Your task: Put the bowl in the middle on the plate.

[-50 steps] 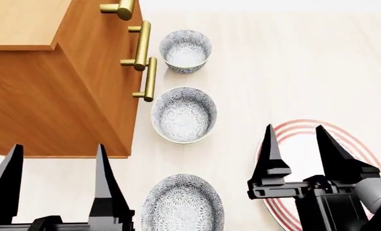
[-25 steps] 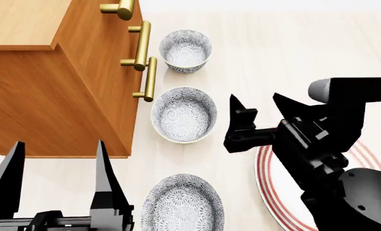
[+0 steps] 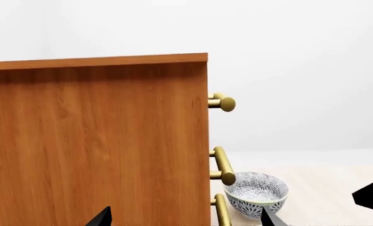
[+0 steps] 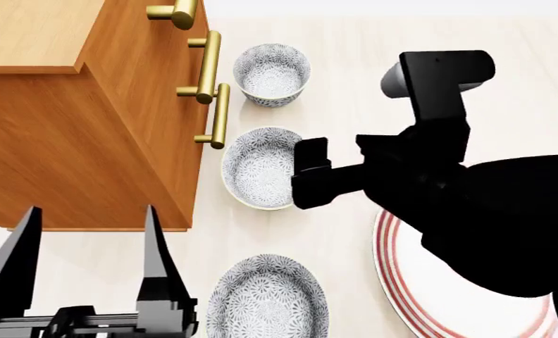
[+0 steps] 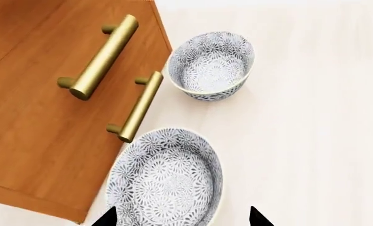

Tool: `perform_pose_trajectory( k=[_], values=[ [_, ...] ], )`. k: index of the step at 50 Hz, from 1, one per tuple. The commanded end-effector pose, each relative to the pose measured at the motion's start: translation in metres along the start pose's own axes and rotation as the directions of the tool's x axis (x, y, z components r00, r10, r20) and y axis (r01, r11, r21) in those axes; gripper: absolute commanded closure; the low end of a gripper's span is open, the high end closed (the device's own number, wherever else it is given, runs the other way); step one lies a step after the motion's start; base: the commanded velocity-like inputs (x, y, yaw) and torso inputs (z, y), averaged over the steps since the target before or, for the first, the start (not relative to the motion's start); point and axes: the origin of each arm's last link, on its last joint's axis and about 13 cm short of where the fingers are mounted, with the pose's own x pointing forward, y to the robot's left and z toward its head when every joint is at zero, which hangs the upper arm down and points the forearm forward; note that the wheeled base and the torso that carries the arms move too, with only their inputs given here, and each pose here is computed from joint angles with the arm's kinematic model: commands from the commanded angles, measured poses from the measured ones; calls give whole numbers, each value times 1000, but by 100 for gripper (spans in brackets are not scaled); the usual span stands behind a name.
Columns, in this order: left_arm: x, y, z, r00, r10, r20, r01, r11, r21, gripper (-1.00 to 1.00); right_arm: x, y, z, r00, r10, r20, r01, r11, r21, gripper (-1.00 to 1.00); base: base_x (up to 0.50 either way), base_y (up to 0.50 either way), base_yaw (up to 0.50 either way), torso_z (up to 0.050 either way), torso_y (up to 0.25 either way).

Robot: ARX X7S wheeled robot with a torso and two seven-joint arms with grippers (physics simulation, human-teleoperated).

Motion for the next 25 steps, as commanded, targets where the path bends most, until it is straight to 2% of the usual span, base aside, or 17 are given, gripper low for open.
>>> perform_pose_trajectory(
  k=[1, 17, 25],
  values=[
    [0, 0, 0, 1000, -3, -6, 3, 1000, 0, -100, 5, 6, 18, 993, 24, -117, -26, 1000, -13, -100, 0, 0, 0, 0, 0],
    [0, 0, 0, 1000, -6, -5, 6, 1000, -4, -100, 33, -3, 27, 990, -12, -143, 17, 999, 33, -100, 0, 0, 0, 0, 0],
    [1, 0, -1, 1000, -9, -8, 9, 1000, -5, -100, 49, -4, 22, 979, -20, -202, 28, 999, 38, -100, 0, 0, 0, 0, 0]
  ],
)
